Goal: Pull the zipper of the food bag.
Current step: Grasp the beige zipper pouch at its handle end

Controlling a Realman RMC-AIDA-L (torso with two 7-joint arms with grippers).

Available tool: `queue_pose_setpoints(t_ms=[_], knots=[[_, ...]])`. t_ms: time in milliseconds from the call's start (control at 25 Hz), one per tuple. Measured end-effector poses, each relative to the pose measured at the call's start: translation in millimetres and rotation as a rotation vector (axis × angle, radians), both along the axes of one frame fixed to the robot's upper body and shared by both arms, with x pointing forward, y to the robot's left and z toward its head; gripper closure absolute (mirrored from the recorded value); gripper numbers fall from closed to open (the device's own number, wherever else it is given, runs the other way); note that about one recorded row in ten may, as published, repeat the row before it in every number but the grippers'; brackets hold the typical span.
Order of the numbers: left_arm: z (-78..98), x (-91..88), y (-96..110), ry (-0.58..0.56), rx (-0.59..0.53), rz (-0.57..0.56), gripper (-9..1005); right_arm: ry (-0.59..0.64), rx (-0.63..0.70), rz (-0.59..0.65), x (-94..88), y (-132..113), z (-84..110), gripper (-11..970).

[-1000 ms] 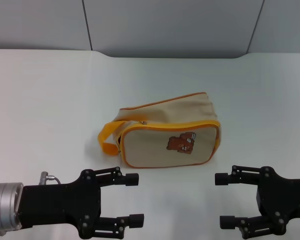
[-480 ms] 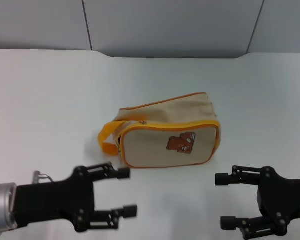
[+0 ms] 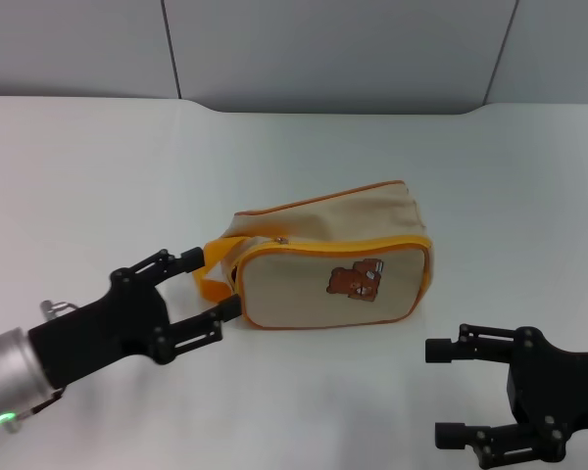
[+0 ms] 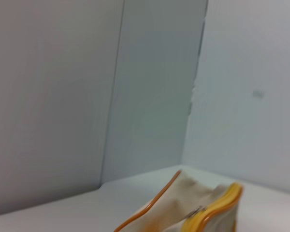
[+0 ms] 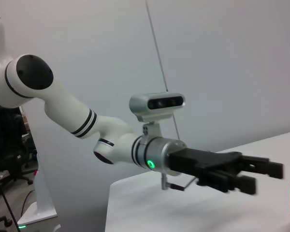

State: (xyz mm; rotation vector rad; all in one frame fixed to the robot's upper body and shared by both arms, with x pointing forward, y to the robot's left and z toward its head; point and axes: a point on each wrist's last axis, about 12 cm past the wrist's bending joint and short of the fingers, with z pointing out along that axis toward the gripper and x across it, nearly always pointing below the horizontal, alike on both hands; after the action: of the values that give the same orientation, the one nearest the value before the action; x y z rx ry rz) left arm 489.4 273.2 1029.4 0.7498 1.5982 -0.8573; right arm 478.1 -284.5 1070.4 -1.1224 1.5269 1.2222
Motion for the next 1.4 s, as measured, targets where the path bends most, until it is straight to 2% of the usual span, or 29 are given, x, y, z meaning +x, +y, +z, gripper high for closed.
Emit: queue_pose_setpoints(t_ms=[440,800,1160,1360,1400], knots=[[-16.2,26.3,-33.0,-0.005,0.139,0.044,201,0.008,0.002,-0.005,-2.1,-1.2,-1.1,120],[-18.4,28.9,-36.0,-0.072,0.161,0.11,205,0.008,0.003,-0.01,-2.6,-1.8,-1.3,119],[-17.7,29.9,-39.8,-0.08,0.154,0.109,409,0.006,0.007,-0.017,-2.1,-2.5,-0.9,119],[-16.8,29.5,-41.5,-0.086,0.149,0.097,650,0.004,0.009,-0.021,-1.8,-2.7,-0.6,120],[-16.6,29.2,-42.2,-0.087,0.147,0.092,666,0.002,0.013,-0.024,-1.4,-2.7,-0.2,120]])
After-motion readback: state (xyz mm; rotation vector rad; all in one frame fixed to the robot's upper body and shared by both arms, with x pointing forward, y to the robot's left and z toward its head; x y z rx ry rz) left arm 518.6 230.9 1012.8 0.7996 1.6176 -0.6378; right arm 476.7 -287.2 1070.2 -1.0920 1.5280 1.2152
